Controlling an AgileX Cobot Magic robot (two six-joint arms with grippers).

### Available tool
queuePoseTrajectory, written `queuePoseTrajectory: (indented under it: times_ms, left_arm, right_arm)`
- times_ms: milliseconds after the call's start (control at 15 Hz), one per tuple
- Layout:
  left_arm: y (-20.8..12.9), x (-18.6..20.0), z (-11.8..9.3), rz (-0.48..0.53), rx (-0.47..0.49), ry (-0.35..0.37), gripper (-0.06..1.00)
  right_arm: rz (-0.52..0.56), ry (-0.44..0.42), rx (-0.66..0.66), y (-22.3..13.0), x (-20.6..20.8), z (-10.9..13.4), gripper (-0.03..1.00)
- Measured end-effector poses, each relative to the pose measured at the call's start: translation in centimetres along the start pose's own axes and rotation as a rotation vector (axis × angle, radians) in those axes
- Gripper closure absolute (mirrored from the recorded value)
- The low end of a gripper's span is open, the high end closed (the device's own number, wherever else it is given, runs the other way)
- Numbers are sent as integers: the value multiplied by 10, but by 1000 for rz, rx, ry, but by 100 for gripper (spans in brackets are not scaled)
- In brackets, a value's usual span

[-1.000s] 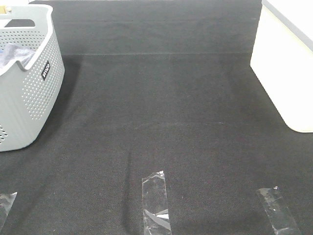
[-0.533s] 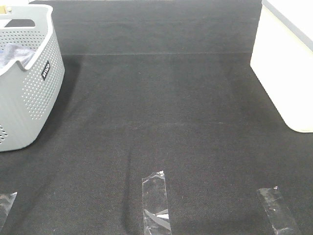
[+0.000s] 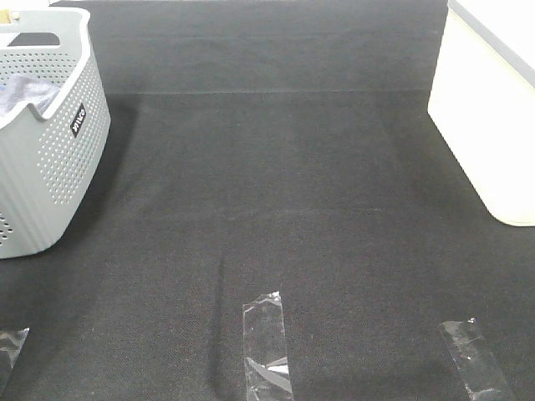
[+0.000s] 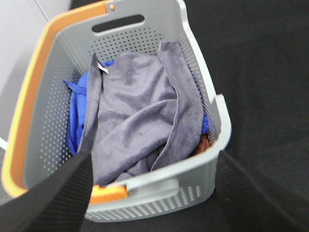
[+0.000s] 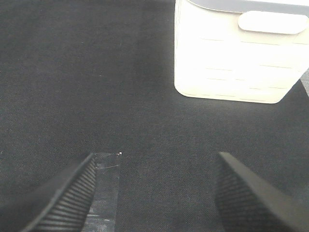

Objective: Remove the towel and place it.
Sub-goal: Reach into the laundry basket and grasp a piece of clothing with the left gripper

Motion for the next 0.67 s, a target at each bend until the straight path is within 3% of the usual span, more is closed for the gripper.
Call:
queuePoseTrajectory:
  times_ms: [333,467,667]
  left_arm:
    - [43,-93,5,262,15,9,26]
    - [57,-119,13,352,-30,60,26]
    - [81,-159,27,395,-40,171,26]
  right_arm:
    - [0,0,0,0,0,0,32]
    - [0,0,0,0,0,0,32]
    - [0,0,0,0,0,0,32]
Point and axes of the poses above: a point on each arm's last joint axis where the gripper is mounted, x pointing back along that axis away from the gripper, z along the wrist's bending axis when the last joint is at zero, y = z × x, the point moved 3 cm from there along -x, pointing out along that axis toward the gripper, and after that the axes turned 1 degree about x, right-handed, at the moved point
